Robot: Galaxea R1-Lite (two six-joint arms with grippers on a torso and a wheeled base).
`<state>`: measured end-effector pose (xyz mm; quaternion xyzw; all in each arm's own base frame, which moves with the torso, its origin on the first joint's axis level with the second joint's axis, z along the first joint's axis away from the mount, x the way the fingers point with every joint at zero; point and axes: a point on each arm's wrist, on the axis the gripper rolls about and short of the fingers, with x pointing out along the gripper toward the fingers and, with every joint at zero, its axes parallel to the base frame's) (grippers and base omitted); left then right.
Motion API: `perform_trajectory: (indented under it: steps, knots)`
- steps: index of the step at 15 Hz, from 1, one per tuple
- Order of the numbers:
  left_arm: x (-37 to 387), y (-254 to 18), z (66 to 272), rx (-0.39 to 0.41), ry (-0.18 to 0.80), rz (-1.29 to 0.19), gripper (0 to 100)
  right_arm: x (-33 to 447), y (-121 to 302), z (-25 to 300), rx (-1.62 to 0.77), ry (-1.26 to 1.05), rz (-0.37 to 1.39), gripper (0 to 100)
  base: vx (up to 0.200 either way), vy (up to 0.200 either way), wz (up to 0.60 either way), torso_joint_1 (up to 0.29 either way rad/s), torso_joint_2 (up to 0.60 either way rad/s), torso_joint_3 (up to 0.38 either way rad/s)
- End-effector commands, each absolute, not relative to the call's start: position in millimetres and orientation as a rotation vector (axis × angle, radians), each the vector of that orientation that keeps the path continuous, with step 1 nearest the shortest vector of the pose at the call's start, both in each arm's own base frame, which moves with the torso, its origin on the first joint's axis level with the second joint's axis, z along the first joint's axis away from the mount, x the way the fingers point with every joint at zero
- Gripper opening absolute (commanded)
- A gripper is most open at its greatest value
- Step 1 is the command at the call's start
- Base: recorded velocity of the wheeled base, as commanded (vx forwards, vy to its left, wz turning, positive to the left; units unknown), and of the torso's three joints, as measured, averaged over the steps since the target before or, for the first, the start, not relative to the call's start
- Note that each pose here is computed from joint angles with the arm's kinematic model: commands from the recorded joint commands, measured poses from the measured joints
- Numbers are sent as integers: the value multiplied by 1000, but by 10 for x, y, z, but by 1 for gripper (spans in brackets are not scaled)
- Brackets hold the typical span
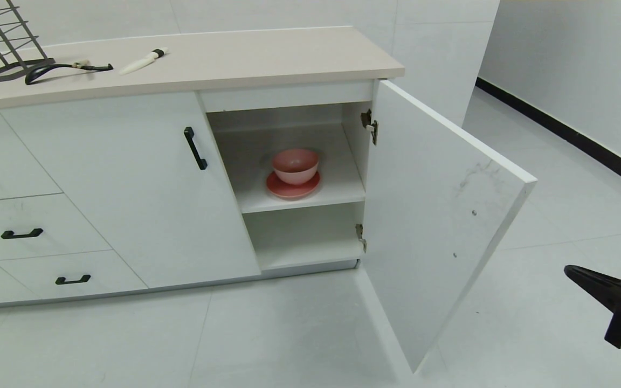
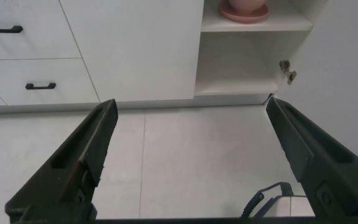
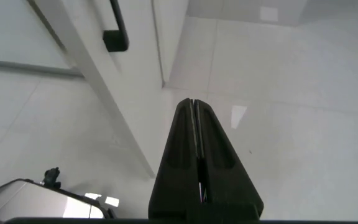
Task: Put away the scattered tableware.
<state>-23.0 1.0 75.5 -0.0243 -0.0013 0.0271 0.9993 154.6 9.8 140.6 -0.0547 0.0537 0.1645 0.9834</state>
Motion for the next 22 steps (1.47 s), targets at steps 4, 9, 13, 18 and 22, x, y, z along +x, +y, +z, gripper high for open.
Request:
perform_trajectory:
  steps: [4, 9, 13, 18, 22]
  knots:
    - [-228, 10, 755, -49, -1, 55, 100, 2019, 172, 1431, -187, 48, 519, 0, 0, 0, 0, 0, 0, 0]
    - [-228, 10, 755, -49, -1, 55, 100, 2294, 226, 1366, -206, -9, 611, 0, 0, 0, 0, 0, 0, 0]
    - [-228, 10, 755, -49, -1, 55, 100, 2473, 469, 1479, -220, -81, 702, 0, 0, 0, 0, 0, 0, 0]
    - [-228, 10, 755, -49, -1, 55, 100, 2459, 608, 1487, -230, -96, 757, 0, 0, 0, 0, 0, 0, 0]
    - [-228, 10, 755, -49, -1, 55, 100, 2434, 811, 1491, -228, -109, 834, 0, 0, 0, 0, 0, 0, 0]
